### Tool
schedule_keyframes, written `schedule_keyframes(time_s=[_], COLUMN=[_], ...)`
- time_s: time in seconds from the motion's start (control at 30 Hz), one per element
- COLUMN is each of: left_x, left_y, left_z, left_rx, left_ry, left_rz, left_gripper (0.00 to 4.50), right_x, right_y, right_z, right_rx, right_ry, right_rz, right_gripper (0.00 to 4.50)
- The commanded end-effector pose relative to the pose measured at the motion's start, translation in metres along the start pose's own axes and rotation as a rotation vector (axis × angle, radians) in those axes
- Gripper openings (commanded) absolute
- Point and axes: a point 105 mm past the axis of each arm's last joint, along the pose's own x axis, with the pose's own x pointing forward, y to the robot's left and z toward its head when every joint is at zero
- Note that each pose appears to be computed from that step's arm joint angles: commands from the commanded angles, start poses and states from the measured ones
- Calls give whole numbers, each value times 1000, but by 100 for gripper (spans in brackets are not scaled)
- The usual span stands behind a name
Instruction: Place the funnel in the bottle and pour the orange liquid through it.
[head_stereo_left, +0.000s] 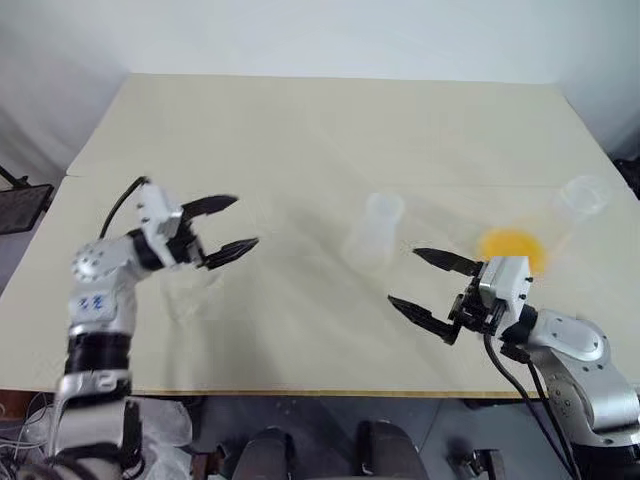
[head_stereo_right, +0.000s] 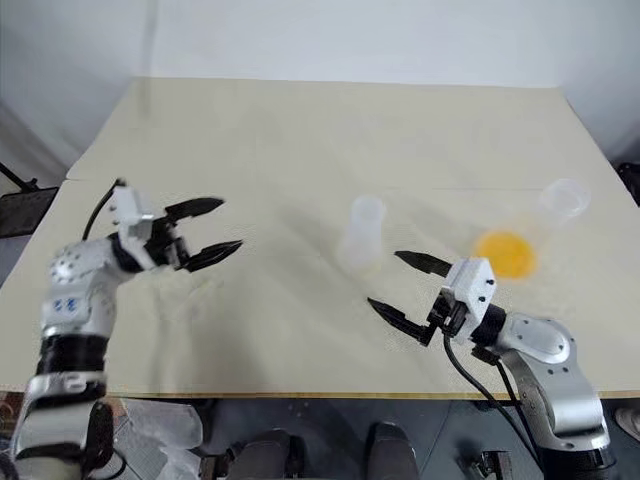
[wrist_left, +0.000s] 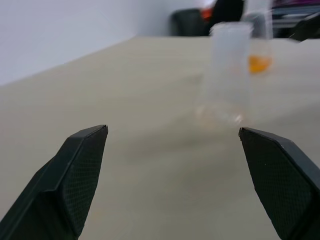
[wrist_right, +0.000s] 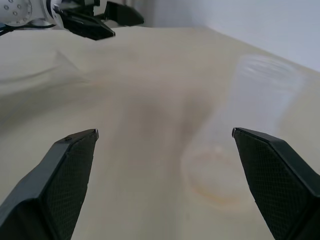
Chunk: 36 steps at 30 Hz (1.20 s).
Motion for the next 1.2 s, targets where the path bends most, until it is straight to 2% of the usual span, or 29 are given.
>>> schedule_keyframes(time_s=[0.03, 0.23, 0.4, 0.53, 0.63, 0.77, 0.93, 1.2], left_x=[-38, -91, -114, -125, -118, -100, -62, -43], left_y=[11, -31, -42, -55, -70, -76, -89, -86], left_z=[18, -1, 2, -9, -18, -23, -35, -52], left_rx=[31, -64, -111, -176, -226, -236, -304, -323], left_ry=[-30, 95, 118, 165, 175, 151, 116, 151], left_rz=[173, 257, 327, 332, 293, 269, 198, 220], left_gripper=[447, 447, 447, 447, 447, 447, 447, 447], right_x=[11, 25, 29, 30, 28, 27, 24, 19], right_y=[5, 14, 17, 18, 17, 16, 15, 15], right_z=[6, 9, 10, 9, 6, 5, 5, 4], right_rx=[-19, -33, -27, -25, -26, -29, -38, -43], right_ry=[-29, -48, -60, -61, -53, -48, -46, -39], right_rz=[85, 200, 236, 244, 234, 218, 185, 149], right_gripper=[450, 450, 450, 450, 450, 450, 450, 450])
